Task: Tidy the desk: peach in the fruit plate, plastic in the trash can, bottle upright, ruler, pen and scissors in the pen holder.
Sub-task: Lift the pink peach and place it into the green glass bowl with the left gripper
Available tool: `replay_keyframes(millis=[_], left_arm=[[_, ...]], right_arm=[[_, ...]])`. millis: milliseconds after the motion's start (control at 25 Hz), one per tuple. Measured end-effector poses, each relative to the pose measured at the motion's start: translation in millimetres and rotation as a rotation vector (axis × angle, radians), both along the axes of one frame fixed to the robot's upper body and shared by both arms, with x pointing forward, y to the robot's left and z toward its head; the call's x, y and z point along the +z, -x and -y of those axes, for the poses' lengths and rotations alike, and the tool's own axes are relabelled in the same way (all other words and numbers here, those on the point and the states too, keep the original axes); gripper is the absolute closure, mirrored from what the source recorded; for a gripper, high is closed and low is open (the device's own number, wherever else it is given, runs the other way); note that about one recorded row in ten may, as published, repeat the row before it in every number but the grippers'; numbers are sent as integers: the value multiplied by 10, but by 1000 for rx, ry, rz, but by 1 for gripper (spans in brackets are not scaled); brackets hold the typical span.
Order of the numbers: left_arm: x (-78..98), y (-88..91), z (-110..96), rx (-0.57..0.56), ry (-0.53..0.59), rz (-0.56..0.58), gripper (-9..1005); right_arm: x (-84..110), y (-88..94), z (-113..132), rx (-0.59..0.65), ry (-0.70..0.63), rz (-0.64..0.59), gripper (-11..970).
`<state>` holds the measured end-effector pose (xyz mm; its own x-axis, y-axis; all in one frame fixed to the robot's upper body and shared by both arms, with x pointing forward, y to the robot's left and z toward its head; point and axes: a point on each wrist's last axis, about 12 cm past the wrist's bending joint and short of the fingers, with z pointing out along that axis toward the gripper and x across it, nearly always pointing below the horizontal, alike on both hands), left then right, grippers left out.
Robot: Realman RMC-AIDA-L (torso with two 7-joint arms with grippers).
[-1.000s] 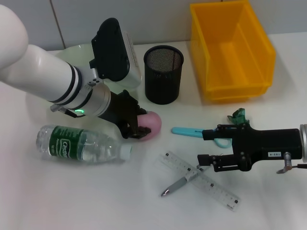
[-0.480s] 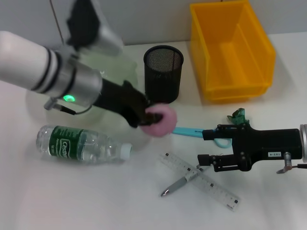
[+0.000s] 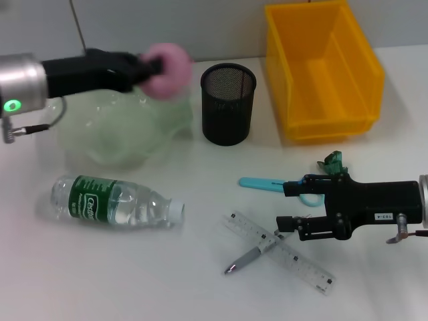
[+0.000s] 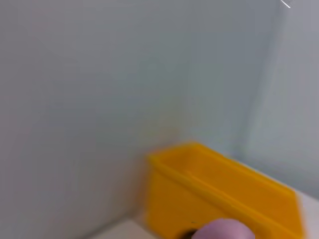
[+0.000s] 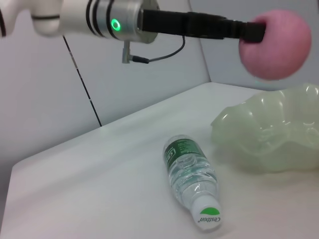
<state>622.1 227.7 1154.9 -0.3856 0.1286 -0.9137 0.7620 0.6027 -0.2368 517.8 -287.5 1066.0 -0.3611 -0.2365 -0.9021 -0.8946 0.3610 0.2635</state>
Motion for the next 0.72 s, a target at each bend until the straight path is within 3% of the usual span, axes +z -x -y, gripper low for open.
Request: replay_keyframes(millis=[80,200,360,480,560,720], left_arm=[[-122,-5,-142,114,41,12,784],[-271,-13,-228,197,32,15,816],[-462,-45,-228,251,-33,16,847],[-462,-45,-228,251,-33,16,861],[-655,-84,-173,292,-131,-3,870],[-680,-92,-156,301,-154,-2,904]], right_arm=[[0,-1,-5,1,-1,0,261],[0,-2,-13,2,-2,0,263],[-3,-1,-21,2,-4,0,265],[-6,3,-20,2,-4,-1,267],[-12,9,-15,-1,-3,-3,269],[-19,15,-16,1,-1,-4,271]])
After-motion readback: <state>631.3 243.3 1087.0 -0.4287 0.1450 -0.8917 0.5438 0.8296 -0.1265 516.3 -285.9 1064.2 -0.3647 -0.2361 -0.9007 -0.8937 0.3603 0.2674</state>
